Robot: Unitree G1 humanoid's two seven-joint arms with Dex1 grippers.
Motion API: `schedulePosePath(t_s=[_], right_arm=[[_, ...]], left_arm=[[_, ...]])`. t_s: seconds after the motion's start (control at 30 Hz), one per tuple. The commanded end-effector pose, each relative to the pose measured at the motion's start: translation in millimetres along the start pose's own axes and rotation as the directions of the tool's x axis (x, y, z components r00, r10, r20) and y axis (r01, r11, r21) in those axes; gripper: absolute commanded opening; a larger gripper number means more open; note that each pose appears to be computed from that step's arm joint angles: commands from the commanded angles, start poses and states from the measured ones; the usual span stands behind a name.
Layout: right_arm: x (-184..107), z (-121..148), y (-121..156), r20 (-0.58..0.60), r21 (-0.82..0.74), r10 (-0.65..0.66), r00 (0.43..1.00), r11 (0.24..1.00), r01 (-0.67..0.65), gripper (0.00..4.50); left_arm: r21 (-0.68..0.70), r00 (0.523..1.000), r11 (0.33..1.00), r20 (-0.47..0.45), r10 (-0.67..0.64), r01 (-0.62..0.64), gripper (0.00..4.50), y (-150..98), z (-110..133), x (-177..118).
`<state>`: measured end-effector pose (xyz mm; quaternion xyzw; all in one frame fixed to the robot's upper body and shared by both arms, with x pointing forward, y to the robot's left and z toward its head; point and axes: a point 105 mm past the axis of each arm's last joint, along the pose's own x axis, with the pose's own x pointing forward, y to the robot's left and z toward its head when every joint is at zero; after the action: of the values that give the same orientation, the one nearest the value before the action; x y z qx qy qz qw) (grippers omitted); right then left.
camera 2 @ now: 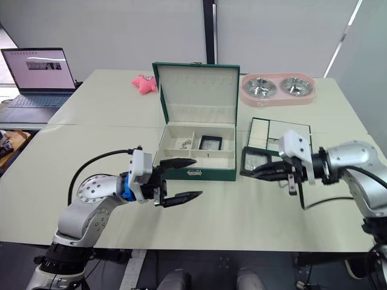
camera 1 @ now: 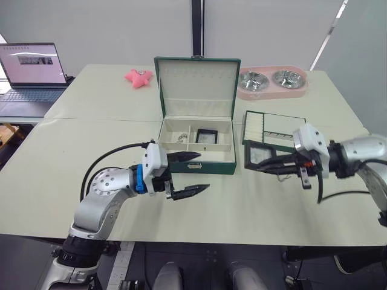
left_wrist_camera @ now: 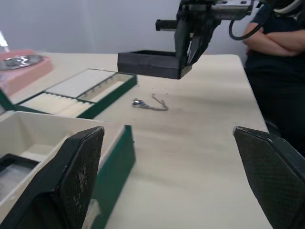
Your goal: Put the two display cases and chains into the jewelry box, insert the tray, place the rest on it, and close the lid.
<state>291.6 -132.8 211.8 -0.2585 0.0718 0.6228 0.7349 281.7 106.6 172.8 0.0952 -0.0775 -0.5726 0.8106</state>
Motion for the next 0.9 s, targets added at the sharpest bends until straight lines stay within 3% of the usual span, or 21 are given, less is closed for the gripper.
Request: schedulePosePath(t_s=[0.03,0.27,0.5,0.9], right_arm=[[18.6,9.9,-16.4,-0.015,-0.013,0.024,1.0,1.0,-0.024,0.02],[57.5,35.8,-45.0,0.02,-0.021,0.061,0.998,0.998,-0.061,0.02],[93.2,27.8,-61.3,-0.006,0.025,0.068,0.998,0.997,-0.068,0.02],[121.3,26.0,-66.8,-0.054,0.081,0.121,0.991,0.99,-0.117,0.02]], left_arm=[[0.022,0.991,0.991,0.043,0.129,-0.13,4.5,11.7,12.9,-8.9],[0.021,0.938,0.939,0.046,0.343,-0.344,4.5,27.1,14.0,-32.1],[0.016,0.863,0.864,0.061,0.501,-0.503,4.5,35.4,17.2,-50.1],[-0.018,0.854,0.855,0.04,0.518,-0.518,4.5,27.7,14.2,-50.1]])
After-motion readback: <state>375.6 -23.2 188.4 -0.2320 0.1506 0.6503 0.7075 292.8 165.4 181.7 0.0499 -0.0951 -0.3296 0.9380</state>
